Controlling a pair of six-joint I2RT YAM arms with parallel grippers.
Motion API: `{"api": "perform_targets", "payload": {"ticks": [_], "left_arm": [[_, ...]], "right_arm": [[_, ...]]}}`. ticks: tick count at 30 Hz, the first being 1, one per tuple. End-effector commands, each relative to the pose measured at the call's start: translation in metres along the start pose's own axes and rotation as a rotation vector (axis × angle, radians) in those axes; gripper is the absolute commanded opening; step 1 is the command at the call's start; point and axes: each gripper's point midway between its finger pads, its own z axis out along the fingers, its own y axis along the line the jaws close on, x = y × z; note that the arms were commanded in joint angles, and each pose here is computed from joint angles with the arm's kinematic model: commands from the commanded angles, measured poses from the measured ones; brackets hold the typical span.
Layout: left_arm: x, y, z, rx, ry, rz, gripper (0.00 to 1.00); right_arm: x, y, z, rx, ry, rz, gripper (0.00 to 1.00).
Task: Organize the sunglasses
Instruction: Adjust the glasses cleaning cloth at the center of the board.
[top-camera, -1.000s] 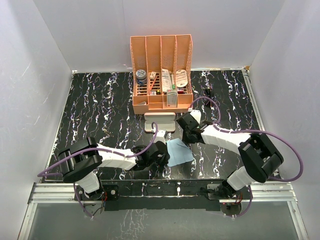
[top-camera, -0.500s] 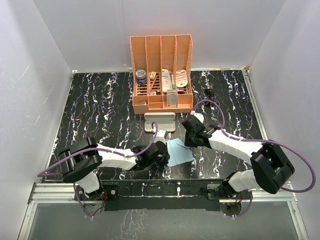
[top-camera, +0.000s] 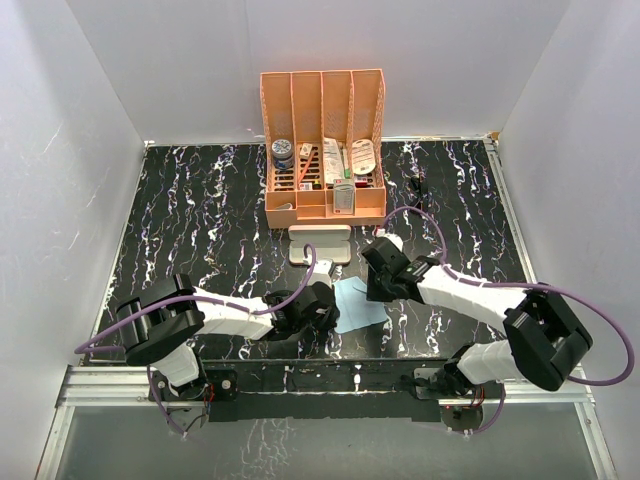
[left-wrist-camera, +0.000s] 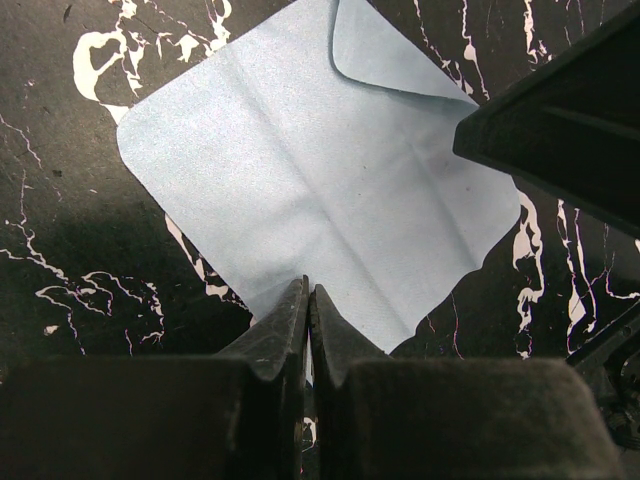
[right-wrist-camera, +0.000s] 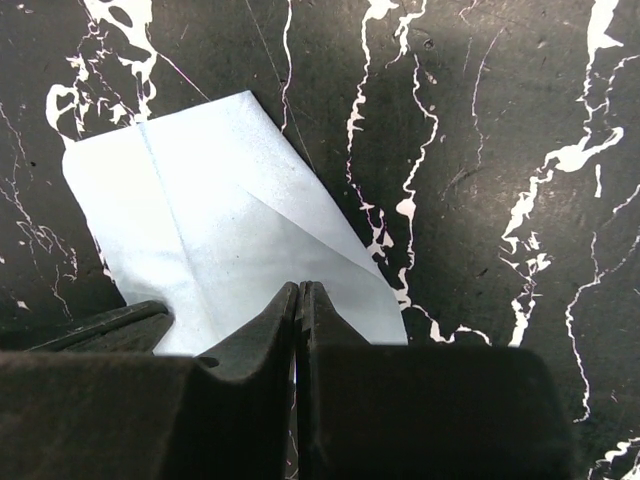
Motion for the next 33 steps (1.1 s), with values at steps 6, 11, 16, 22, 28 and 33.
{"api": "perform_targets", "payload": {"ticks": [6,11,16,22,28,33], "left_arm": [[0.012,0.011,-0.001,-0.050,0.048,0.035,0.00],[0.014,0.011,-0.001,-0.049,0.056,0.034,0.00],[0.015,0.013,-0.002,-0.053,0.059,0.032,0.00],[0.017,0.015,-0.003,-0.056,0.064,0.033,0.00],[0.019,0.015,-0.003,-0.058,0.069,0.035,0.00],[0.020,0.015,-0.002,-0.058,0.076,0.037,0.00]], "right_arm": [[-0.004,0.005,0.013,-0.006,-0.031,0.014,0.00],[-0.010,0.006,0.021,0.009,-0.043,0.006,0.00],[-0.022,0.000,0.029,0.065,-0.076,0.009,0.00],[-0.037,-0.008,0.034,0.104,-0.102,0.036,0.00],[-0.052,-0.014,0.033,0.136,-0.131,0.040,0.00],[-0.062,-0.019,0.035,0.152,-0.138,0.048,0.00]]}}
